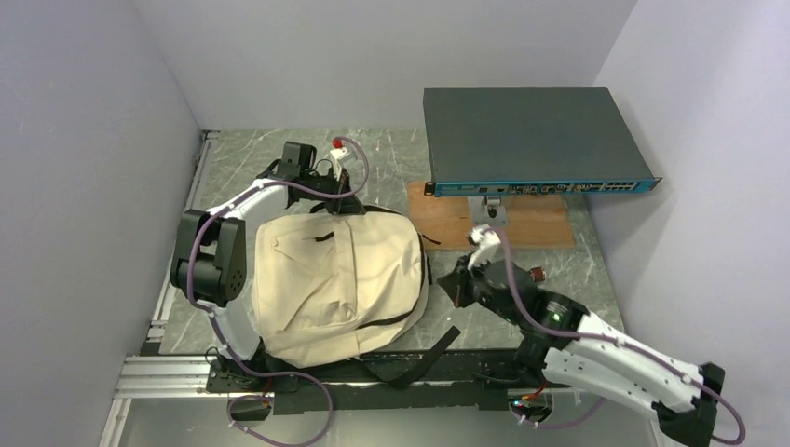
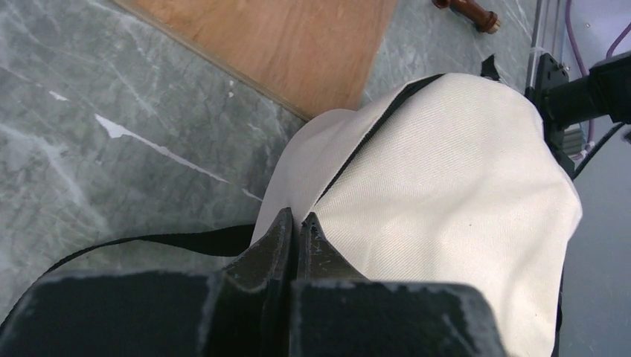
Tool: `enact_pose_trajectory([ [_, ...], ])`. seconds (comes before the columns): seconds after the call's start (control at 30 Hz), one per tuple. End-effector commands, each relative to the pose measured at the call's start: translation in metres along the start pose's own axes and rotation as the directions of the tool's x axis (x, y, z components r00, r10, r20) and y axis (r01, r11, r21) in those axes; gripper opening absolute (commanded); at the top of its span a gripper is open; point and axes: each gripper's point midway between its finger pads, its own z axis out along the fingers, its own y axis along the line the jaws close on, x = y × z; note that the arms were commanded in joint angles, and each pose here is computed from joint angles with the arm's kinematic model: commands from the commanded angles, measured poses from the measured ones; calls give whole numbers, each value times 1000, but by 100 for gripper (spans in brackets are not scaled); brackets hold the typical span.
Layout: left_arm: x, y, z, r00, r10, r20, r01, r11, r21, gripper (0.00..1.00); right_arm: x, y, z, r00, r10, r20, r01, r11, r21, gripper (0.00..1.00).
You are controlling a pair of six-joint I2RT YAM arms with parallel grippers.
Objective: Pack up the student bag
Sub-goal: Zip the student bag at the center of the board.
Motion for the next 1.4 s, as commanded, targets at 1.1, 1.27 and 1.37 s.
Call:
enact_pose_trajectory([
  [1.1, -9, -125, -4, 919, 393, 42, -382, 855, 351, 0, -28, -62, 45, 605, -770, -204, 795, 598, 101, 66],
  [1.27, -5, -127, -1, 917, 398, 24, -380, 854, 354, 0, -36, -52, 60, 599, -788, -144, 801, 591, 96, 60],
  [1.37, -6, -123, 0, 920, 393, 10, -374, 868, 326, 0, -34, -45, 61, 590, -795, -139, 806, 589, 50, 33],
])
